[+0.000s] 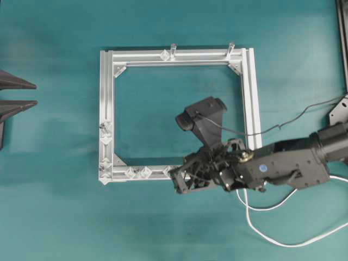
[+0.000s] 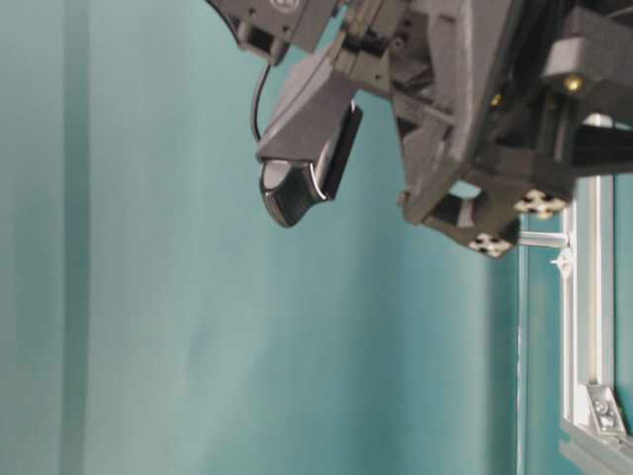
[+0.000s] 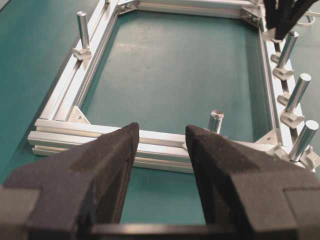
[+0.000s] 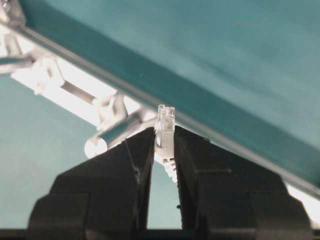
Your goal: Move the cable alternately left and right between 8 closely spaced pins so it hooks onto each one.
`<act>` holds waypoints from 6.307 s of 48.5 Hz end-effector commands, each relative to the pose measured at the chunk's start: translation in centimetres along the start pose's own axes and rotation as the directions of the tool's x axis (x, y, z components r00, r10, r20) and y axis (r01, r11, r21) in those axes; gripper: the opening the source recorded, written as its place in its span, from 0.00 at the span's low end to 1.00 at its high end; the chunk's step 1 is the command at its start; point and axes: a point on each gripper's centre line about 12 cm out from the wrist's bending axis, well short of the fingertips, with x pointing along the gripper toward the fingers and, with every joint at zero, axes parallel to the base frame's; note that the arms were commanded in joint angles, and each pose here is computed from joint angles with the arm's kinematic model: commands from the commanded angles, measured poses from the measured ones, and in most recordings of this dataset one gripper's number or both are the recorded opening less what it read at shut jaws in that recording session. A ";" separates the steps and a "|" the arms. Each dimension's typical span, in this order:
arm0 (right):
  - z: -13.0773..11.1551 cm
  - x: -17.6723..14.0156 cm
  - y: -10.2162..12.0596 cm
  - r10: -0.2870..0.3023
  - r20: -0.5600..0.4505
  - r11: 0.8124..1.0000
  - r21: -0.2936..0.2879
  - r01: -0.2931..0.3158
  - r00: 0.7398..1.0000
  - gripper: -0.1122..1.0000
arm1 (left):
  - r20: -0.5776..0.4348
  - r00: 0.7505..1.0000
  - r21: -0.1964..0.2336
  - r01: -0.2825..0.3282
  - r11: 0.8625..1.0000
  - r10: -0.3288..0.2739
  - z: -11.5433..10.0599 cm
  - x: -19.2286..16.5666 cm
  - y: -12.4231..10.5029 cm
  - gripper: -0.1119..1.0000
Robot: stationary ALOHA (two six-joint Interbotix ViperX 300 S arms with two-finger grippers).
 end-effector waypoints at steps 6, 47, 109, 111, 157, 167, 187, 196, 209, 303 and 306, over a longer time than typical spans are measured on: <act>-1.1 -1.2 0.7 0.016 -0.007 0.999 0.030 -0.016 1.000 0.25 | 0.009 1.000 0.004 -0.004 1.000 0.004 0.4 0.1 0.1 0.53; -1.7 -1.4 0.6 0.004 -0.008 1.000 0.024 -0.004 1.000 0.25 | 0.008 1.000 0.004 -0.004 1.000 0.004 0.4 0.1 0.1 0.53; -5.6 -1.1 5.8 0.106 -0.054 0.994 0.002 -0.106 0.993 0.25 | 0.008 1.000 0.004 -0.004 1.000 0.004 0.4 0.1 0.1 0.53; -5.4 -0.9 6.2 0.117 -0.055 0.993 -0.004 -0.118 0.992 0.25 | 0.005 1.000 0.004 -0.004 1.000 0.004 0.3 0.1 0.1 0.53; -0.4 1.6 6.5 0.095 -0.005 0.995 0.026 -0.095 0.995 0.25 | 0.008 1.000 0.004 -0.004 1.000 0.004 0.4 0.1 0.1 0.53; 0.5 2.0 6.1 0.083 0.005 0.996 0.041 -0.083 0.997 0.25 | 0.006 1.000 0.004 -0.004 1.000 0.004 0.4 0.1 0.1 0.53; 1.8 2.5 5.7 0.071 0.019 0.996 0.059 -0.072 0.997 0.25 | 0.006 1.000 0.004 -0.004 1.000 0.004 0.4 0.1 0.1 0.53; 1.8 2.5 5.8 0.075 0.019 0.995 0.059 -0.076 0.997 0.24 | 0.008 1.000 0.004 -0.004 1.000 0.004 0.4 0.1 0.1 0.53; 1.8 2.5 5.9 0.084 0.016 0.995 0.060 -0.085 0.996 0.24 | 0.008 1.000 0.004 -0.004 1.000 0.004 0.4 0.1 0.1 0.53; 10.4 5.5 10.1 0.173 0.105 0.985 -0.023 -0.172 0.979 0.24 | 0.008 1.000 0.004 -0.004 1.000 0.004 0.4 0.1 0.1 0.53; 10.3 5.5 10.2 0.173 0.102 0.985 -0.018 -0.172 0.980 0.24 | 0.008 1.000 0.004 -0.004 1.000 0.004 0.4 0.1 0.1 0.53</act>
